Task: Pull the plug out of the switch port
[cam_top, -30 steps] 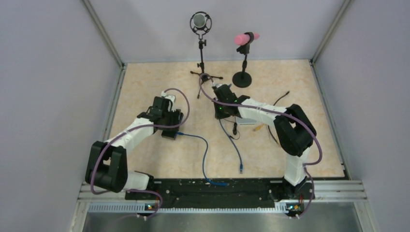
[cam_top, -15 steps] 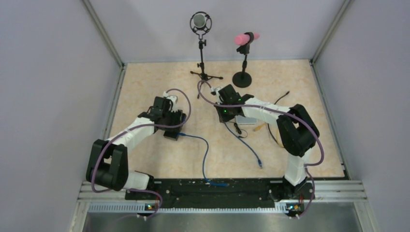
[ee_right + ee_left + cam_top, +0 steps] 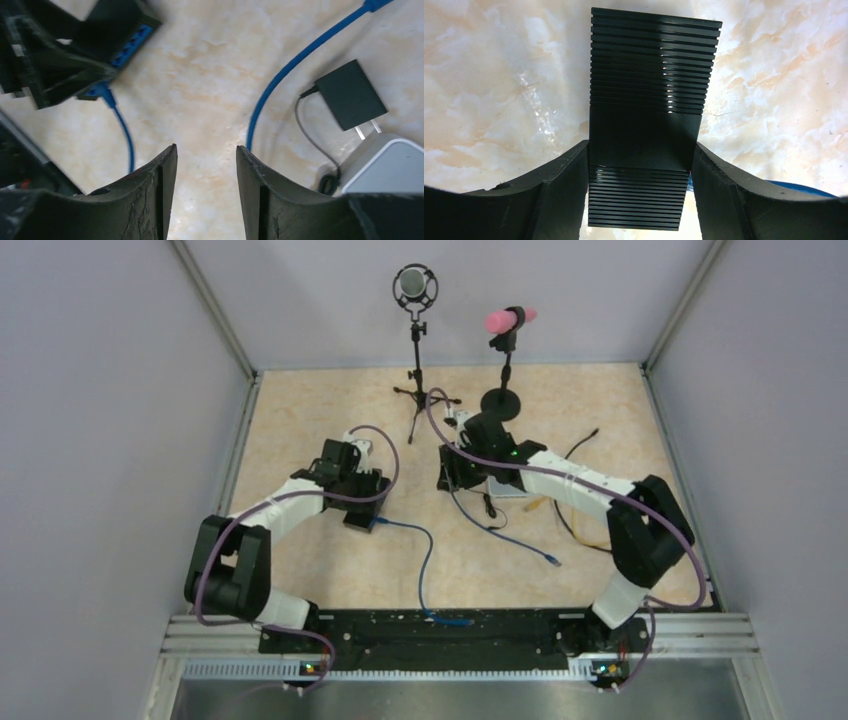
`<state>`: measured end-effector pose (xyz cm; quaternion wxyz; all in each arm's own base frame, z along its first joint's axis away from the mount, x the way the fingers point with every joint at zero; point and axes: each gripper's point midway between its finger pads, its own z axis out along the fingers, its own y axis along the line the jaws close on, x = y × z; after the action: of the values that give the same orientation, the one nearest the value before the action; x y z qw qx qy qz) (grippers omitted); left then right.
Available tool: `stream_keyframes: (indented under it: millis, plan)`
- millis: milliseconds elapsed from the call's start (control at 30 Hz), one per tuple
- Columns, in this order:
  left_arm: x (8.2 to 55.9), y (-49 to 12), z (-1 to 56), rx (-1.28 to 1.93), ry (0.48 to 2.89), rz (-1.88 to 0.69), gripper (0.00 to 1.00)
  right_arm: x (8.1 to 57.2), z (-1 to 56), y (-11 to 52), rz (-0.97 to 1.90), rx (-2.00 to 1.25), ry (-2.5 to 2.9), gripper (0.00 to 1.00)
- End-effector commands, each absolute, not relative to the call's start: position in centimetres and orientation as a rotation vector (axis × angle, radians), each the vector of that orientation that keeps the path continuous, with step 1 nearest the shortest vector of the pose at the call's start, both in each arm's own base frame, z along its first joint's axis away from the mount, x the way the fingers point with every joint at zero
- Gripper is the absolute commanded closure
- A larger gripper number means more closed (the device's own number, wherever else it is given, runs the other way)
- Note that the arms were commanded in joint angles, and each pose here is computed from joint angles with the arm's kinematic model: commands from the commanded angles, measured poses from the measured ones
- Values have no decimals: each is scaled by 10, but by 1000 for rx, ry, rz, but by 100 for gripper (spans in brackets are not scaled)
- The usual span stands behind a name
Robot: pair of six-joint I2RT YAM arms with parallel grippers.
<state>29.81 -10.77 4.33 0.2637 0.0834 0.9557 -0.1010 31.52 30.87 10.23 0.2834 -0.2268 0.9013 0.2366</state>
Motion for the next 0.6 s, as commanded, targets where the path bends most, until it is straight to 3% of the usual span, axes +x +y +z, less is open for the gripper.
stream_keyframes:
  millis: [0,200,567]
  plan:
    - [323,-125,63,274,2486,-364,100,300,149,345,1007,-406,2279,52]
    - [323,-140,66,326,2460,-466,100,276,148,375,1335,-391,2270,50]
    - [323,-152,68,324,2433,-563,100,267,126,387,1388,-374,2324,49]
